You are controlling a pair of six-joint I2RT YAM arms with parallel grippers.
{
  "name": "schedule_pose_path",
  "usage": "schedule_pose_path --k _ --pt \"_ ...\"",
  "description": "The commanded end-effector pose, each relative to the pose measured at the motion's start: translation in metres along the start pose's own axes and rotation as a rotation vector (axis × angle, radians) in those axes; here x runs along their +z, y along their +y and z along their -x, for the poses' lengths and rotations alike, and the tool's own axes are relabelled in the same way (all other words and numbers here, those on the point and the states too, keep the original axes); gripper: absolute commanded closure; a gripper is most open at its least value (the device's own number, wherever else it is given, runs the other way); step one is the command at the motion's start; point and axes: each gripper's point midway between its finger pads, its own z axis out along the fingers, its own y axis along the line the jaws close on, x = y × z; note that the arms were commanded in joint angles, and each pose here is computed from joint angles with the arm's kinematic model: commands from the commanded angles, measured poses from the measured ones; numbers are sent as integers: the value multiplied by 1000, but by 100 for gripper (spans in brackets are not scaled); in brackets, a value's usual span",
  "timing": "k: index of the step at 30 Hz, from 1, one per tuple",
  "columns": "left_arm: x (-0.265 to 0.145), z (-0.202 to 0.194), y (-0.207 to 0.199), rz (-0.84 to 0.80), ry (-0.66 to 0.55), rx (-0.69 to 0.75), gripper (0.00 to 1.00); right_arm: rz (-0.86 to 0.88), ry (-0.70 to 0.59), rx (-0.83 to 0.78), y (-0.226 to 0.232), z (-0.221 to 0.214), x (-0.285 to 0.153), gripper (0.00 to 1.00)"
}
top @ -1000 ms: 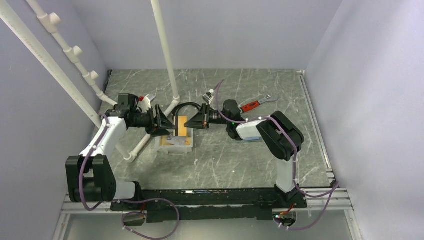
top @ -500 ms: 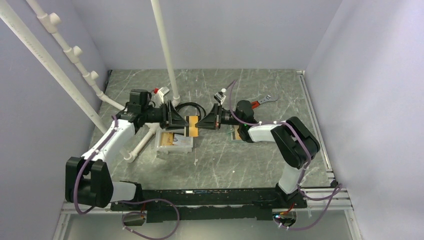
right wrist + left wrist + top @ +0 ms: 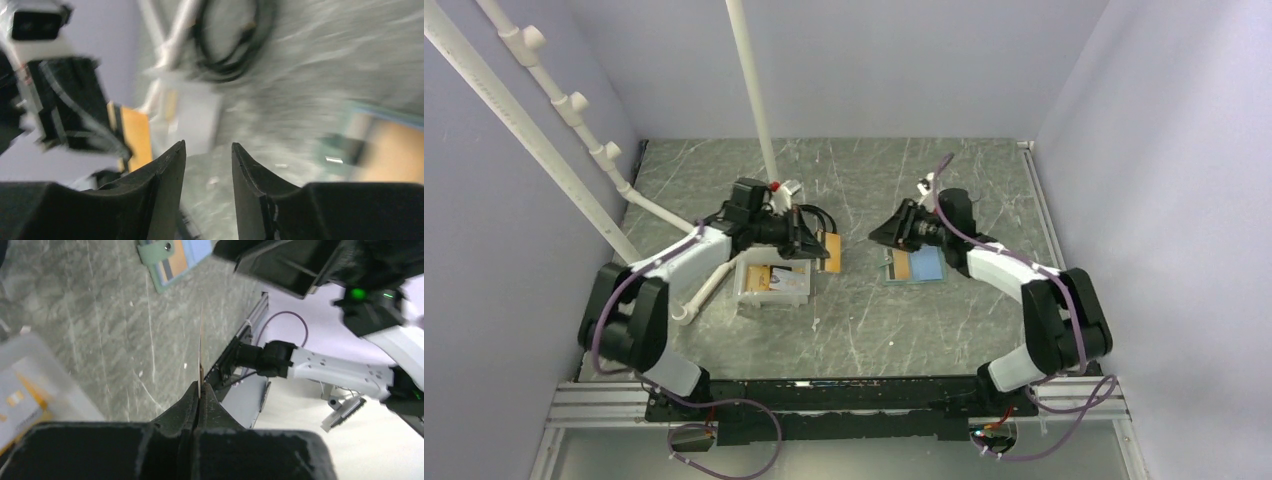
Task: Put the credit cards into the card holder
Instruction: Insert the credit card into the card holder.
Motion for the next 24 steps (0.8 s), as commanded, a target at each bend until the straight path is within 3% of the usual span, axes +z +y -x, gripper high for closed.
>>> schedule_pose_path --k 1,4,8,12,24 --pt "60 12 -4 47 -15 29 100 -548 -36 -142 -100 17 -58 58" --pt "104 18 -14 51 -9 55 100 -663 -79 -83 -134 27 -86 61" --pt "159 16 -15 51 58 62 100 -702 -94 -25 -160 22 -102 74" --pt "198 12 -9 29 115 53 100 -722 -153 5 -173 23 -116 79" --pt "238 7 20 34 149 -73 100 -658 -154 145 -197 7 -119 82"
